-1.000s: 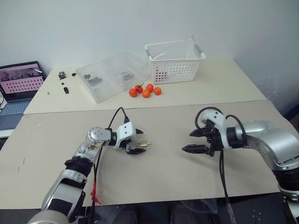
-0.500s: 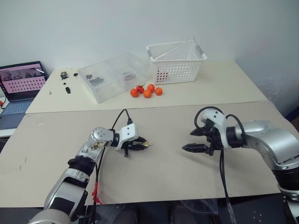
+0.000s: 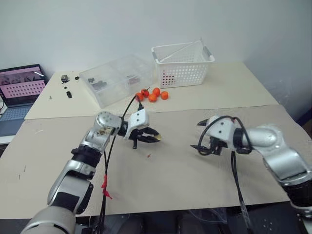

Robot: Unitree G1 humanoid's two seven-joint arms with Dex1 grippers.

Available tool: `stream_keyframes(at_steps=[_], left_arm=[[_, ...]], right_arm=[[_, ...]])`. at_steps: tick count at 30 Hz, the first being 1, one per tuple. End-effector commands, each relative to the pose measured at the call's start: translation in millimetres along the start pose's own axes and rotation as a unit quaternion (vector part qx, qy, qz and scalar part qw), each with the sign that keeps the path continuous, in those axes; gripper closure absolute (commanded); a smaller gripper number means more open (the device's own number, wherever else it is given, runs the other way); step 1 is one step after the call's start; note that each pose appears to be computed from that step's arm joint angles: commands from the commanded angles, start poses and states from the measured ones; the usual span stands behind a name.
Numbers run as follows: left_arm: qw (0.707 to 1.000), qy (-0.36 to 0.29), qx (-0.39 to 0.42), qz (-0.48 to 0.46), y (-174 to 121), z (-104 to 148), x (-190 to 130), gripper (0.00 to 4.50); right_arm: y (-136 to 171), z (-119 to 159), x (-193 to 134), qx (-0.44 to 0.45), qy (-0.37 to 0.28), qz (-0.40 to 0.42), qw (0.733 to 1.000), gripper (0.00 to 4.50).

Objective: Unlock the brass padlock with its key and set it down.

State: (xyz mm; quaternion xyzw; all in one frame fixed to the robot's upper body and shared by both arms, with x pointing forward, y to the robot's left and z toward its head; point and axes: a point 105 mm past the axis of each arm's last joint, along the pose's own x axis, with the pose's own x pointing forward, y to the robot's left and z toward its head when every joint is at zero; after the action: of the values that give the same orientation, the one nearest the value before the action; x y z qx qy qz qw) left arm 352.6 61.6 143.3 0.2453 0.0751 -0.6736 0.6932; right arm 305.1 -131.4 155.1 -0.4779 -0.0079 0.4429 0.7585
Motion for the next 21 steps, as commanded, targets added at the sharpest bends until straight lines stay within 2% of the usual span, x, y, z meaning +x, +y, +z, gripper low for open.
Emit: stream_keyframes(at_steps=[1,8,21], left_arm=[[0.999,-0.013,0.017,-0.036,3,23,3,3.68],[0.994,-0.017,0.033,-0.101,-5,39,15,3.68],[0.989,0.009,0.049,-0.138,-9,34,11,3.68]], right_arm=[[2,21,5,-0.117,-0.049,-0.049,0.991,0.00],[20,43,6,-0.162,-0.114,-0.089,0.976,0.00],[33,39,-5,-0.197,-0.127,-0.094,0.968,0.00]])
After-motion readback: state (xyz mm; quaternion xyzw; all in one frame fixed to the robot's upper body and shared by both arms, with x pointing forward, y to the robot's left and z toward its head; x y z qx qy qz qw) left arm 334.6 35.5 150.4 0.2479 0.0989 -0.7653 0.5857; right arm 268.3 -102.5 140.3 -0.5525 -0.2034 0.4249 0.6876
